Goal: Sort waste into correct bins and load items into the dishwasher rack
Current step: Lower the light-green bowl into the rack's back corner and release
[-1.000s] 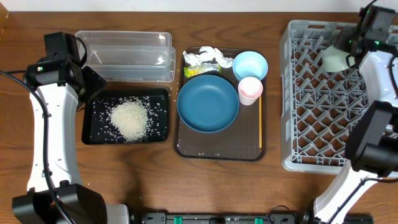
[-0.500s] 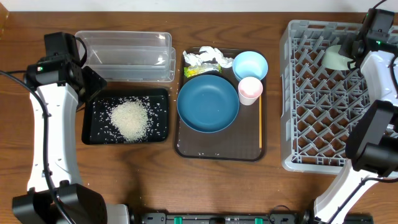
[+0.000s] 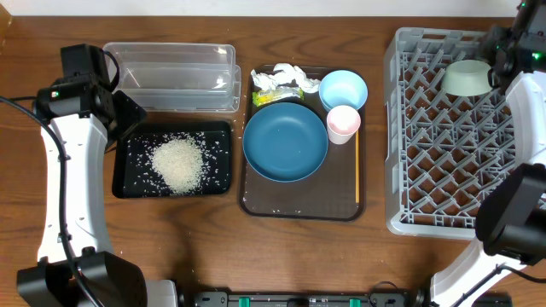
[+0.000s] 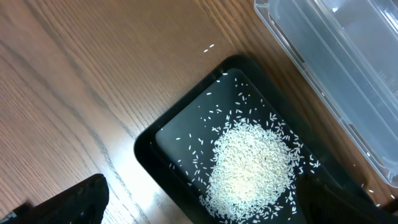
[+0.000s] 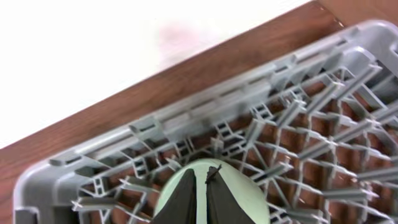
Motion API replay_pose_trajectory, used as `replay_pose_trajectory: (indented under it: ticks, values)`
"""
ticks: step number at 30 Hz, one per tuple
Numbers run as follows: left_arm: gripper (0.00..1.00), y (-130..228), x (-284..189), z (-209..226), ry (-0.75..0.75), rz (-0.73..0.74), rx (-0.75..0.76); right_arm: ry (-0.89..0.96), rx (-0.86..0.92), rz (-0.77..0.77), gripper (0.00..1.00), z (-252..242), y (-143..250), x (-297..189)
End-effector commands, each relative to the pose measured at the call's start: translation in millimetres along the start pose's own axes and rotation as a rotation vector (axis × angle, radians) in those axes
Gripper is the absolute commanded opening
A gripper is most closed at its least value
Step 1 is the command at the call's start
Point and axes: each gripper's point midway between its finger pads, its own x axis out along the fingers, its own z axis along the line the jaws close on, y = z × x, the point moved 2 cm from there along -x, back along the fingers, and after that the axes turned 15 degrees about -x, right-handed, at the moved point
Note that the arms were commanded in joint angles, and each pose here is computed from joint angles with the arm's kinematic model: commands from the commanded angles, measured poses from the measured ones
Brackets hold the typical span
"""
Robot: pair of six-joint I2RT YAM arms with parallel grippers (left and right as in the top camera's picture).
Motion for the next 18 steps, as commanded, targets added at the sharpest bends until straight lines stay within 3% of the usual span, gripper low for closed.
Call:
replay_pose_trajectory:
  ticks: [1,9,18]
  values:
    - [0.97,-6.4,-3.6,-0.6,-0.001,-0.022,-0.015,-0.042,0.002,0.051,0.06,17.1,19.8,22.1]
    - [0.97,-6.3,-3.6,-0.6,-0.001,-0.021,-0.015,-0.039,-0.019,0.197,0.01,21.2,68.0,54.5]
    - [0.97,-6.3,-3.6,-0.6,-0.001,-0.021,-0.015,0.036,-0.031,0.256,0.01,6.1,70.1,26.9]
